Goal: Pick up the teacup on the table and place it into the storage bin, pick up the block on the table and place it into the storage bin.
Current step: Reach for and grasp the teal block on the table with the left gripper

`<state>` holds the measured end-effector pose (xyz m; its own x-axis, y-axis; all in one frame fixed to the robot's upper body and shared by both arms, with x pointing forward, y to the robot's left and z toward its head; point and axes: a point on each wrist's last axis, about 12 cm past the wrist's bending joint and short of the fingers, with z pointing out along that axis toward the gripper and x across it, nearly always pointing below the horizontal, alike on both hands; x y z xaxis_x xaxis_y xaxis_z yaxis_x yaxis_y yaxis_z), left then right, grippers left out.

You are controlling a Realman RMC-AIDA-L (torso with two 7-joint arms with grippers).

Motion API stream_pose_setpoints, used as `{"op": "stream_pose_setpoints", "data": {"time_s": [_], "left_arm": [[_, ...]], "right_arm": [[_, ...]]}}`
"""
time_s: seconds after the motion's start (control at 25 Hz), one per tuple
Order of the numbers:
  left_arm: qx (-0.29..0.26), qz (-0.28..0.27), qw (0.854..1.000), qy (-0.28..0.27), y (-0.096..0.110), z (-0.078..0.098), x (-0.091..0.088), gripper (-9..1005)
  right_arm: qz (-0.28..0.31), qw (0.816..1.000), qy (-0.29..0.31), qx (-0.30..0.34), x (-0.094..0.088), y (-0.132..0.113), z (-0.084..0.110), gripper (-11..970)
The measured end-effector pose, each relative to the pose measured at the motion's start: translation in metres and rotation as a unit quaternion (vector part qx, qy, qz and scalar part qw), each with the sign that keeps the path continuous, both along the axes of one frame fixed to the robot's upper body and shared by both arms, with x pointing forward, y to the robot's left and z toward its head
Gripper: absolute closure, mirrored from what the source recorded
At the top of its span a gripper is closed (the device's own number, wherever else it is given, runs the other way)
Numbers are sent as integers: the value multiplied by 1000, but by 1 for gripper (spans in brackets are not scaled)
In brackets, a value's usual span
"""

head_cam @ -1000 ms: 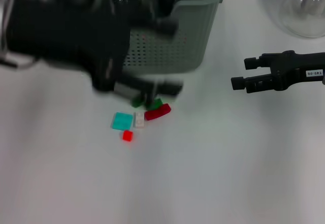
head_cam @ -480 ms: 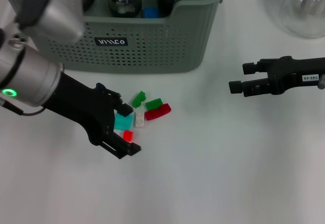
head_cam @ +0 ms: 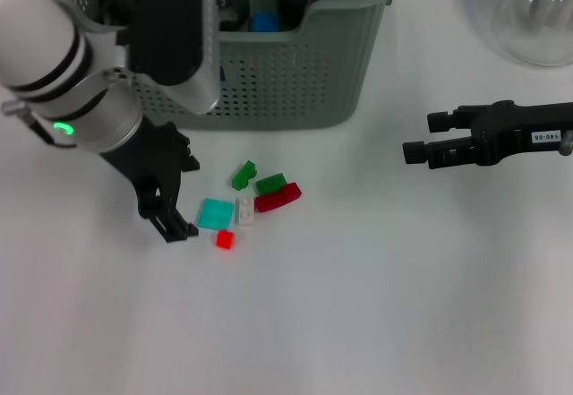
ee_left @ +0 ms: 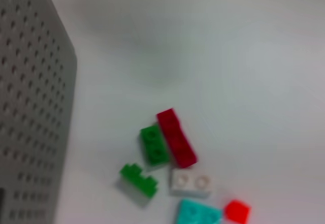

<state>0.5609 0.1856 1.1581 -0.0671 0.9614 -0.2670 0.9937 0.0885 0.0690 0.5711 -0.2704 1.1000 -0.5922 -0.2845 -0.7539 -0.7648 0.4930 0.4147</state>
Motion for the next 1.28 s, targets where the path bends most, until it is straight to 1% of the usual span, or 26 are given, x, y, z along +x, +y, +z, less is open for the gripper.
{"op": "stream_pose_setpoints", "data": {"time_s": [0.12, 0.36, 0.6, 0.68, 0.84, 1.04, 1.24, 1.28], "left_arm": [[25, -36, 999, -14, -9, 0, 8, 88], [78, -102, 991, -27, -26, -6, 13, 89], [94, -135, 986, -36, -36, -7, 15, 90], [98, -141, 984, -39, -38, -9, 14, 90], [105, -146, 983, -31, -40, -19, 13, 90], [100, -145, 984, -32, -42, -21, 13, 95], [104, -146, 984, -27, -43, -26, 13, 105], [104, -145, 984, -27, -43, -27, 13, 132]], "right_arm": [[-7, 1000, 6, 2, 0, 1, -1, 13], [-14, 1000, 13, 4, 1, 3, -1, 13], [-19, 1000, 18, 3, 3, 5, -4, 13], [-20, 1000, 18, 2, 3, 6, -4, 13], [-20, 1000, 17, 4, 3, 6, -4, 13], [-21, 1000, 14, 3, 3, 6, -4, 13], [-25, 1000, 12, 0, 5, 6, -5, 13], [-25, 1000, 12, 0, 5, 6, -5, 13]]}}
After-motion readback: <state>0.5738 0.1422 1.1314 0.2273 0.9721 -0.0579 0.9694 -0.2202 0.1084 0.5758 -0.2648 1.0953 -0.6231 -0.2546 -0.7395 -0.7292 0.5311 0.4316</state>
